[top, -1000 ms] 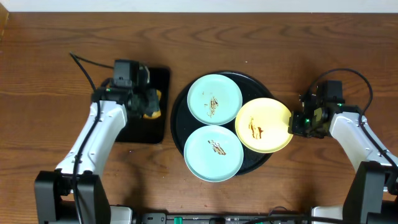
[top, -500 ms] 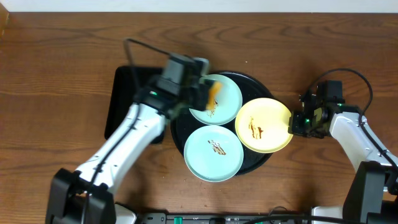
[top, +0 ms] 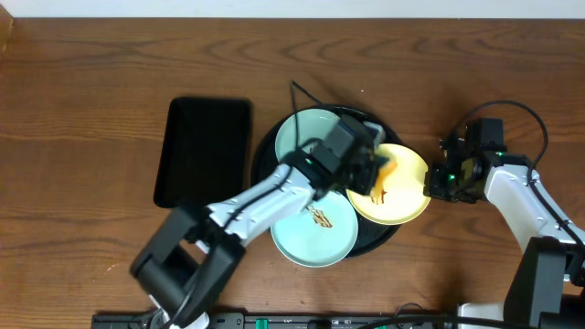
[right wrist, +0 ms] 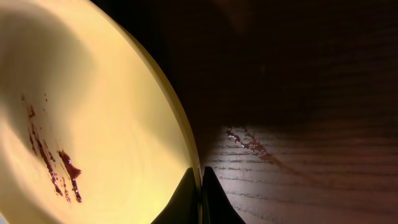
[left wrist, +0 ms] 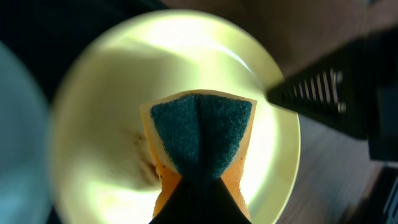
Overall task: Clean dirty plates on tray and stack at the side
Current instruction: 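Scrub the yellow plate with the sponge in the left gripper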
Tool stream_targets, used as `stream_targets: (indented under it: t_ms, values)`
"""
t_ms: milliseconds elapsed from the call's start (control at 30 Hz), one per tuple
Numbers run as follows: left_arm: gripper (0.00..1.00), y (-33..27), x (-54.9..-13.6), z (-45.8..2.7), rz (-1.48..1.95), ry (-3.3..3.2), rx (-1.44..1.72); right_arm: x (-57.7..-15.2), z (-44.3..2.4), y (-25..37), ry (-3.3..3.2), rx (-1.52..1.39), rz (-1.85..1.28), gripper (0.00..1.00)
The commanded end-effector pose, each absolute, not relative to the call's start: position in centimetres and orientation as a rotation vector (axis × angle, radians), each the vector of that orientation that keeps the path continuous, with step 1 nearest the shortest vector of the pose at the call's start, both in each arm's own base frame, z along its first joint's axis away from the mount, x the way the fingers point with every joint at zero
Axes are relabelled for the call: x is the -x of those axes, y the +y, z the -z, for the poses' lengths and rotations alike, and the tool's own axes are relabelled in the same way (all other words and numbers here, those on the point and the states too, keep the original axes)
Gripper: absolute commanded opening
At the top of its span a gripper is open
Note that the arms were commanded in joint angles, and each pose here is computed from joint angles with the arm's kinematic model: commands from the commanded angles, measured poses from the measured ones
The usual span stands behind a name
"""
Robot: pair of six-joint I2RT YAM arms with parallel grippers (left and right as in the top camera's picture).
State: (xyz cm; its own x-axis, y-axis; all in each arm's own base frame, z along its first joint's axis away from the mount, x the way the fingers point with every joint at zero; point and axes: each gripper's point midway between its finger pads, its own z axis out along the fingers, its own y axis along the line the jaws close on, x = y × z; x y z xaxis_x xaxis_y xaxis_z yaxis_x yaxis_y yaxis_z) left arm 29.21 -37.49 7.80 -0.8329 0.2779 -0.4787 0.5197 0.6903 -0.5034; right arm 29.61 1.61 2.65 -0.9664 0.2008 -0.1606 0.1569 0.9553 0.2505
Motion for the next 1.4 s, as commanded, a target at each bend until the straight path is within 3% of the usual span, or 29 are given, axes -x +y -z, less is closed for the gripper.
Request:
stream_targets:
  t_ms: [0,467,700,967,1167,1367]
  values:
    - [0.08,-38.9,-28.2,-7.2,0.952,2.551,-0.655,-30.1,-3.0,1.4,2.911,-0.275,-0.354,0.01]
    - [0.07,-40.4,-26.1,-3.4,0.906,2.588,-0.758,-30.1,-3.0,1.4,2.913,-0.275,-0.354,0.01]
    - [0.07,-37.0,-31.1,-2.5,0.615,2.557,-0.584,-30.0,-2.9,1.5,2.917,-0.277,-0.355,0.01]
    - [0.08,-34.1,-33.9,-2.4,0.599,2.595,-0.414,-29.7,-2.9,1.5,2.929,-0.28,-0.355,0.01]
    - [0.07,-37.1,-30.2,-4.9,0.916,2.609,-0.566,-29.7,-2.9,1.5,2.929,-0.28,-0.354,0.01]
    - [0.08,-36.8,-30.0,-9.3,0.915,2.503,-0.645,-29.7,-2.9,1.5,2.929,-0.28,-0.354,0.02]
